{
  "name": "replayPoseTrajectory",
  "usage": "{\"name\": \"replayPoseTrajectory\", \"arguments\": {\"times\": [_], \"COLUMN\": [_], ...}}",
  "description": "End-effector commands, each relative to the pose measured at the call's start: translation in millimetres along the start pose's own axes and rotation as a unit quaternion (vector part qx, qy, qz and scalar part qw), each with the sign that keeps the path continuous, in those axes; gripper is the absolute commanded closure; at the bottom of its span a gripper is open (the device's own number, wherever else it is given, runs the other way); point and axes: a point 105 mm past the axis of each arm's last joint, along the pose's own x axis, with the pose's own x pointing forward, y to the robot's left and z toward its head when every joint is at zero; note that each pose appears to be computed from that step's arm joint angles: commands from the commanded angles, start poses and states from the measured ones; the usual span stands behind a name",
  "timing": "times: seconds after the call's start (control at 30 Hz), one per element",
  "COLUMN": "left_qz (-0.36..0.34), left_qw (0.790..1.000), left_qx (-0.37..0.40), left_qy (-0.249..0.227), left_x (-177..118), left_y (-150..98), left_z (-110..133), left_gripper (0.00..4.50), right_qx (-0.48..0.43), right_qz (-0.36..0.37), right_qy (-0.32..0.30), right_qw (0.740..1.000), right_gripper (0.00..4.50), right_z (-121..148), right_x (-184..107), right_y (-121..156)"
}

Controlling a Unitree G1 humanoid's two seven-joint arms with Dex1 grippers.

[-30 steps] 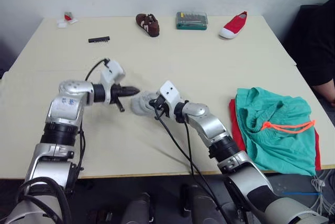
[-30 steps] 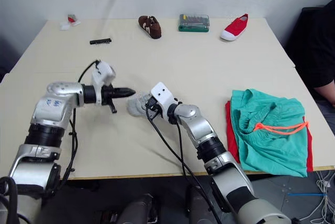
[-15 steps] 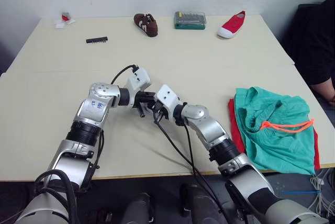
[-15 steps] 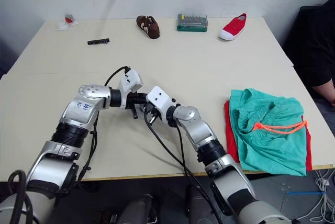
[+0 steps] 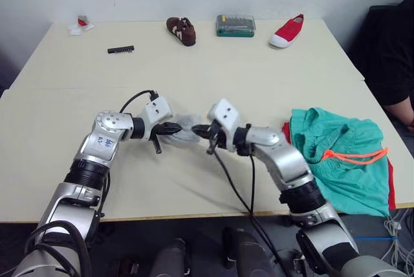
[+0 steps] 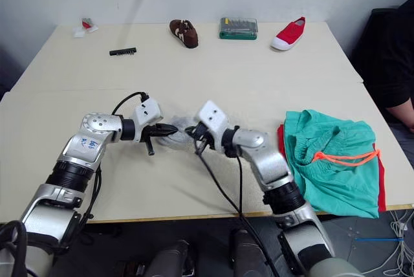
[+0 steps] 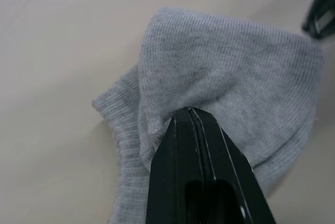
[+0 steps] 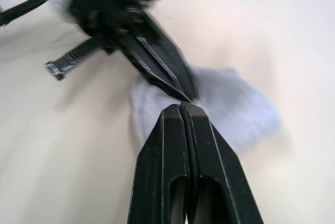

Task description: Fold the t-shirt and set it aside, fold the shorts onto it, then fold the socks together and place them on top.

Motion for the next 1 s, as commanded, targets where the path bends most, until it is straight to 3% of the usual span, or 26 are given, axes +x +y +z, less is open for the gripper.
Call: {"name": "replayPoseTrajectory", "arguments": {"times": [0.03, 0.27, 0.4, 0.47, 0.67, 0.7, 0.8, 1.0], "left_qz": [0.013, 0.016, 0.019, 0.02, 0.025, 0.027, 0.031, 0.033], "left_qw": [0.999, 0.999, 0.999, 0.999, 0.999, 0.999, 0.999, 0.999], "left_qx": [-0.016, -0.018, -0.018, -0.017, -0.017, -0.017, -0.018, -0.02], "left_qy": [0.046, 0.044, 0.042, 0.041, 0.037, 0.036, 0.031, 0.027], "left_x": [-7, -8, -8, -9, -10, -10, -11, -12], "left_y": [1, 2, 2, 3, 4, 4, 5, 4], "left_z": [-29, -31, -30, -29, -28, -28, -26, -25], "left_gripper": [4.5, 4.5, 4.5, 4.5, 4.5, 4.5, 4.5, 4.5], "right_qx": [0.095, 0.255, 0.364, 0.396, 0.412, 0.414, 0.418, 0.393], "right_qz": [-0.02, -0.025, -0.003, 0.001, 0.003, 0.005, 0.013, 0.035], "right_qy": [0.011, 0.018, -0.003, 0.001, 0.033, 0.034, 0.029, 0.037], "right_qw": [0.995, 0.966, 0.931, 0.918, 0.911, 0.91, 0.908, 0.918], "right_gripper": [4.12, 1.84, 0.39, 0.03, 0.03, 0.21, 0.96, 3.11], "right_z": [-5, -15, -8, -10, -22, -22, -20, -17], "right_x": [-11, -2, 20, 30, 52, 55, 61, 63], "right_y": [-15, -27, -24, -21, -8, -6, 0, 11]}}
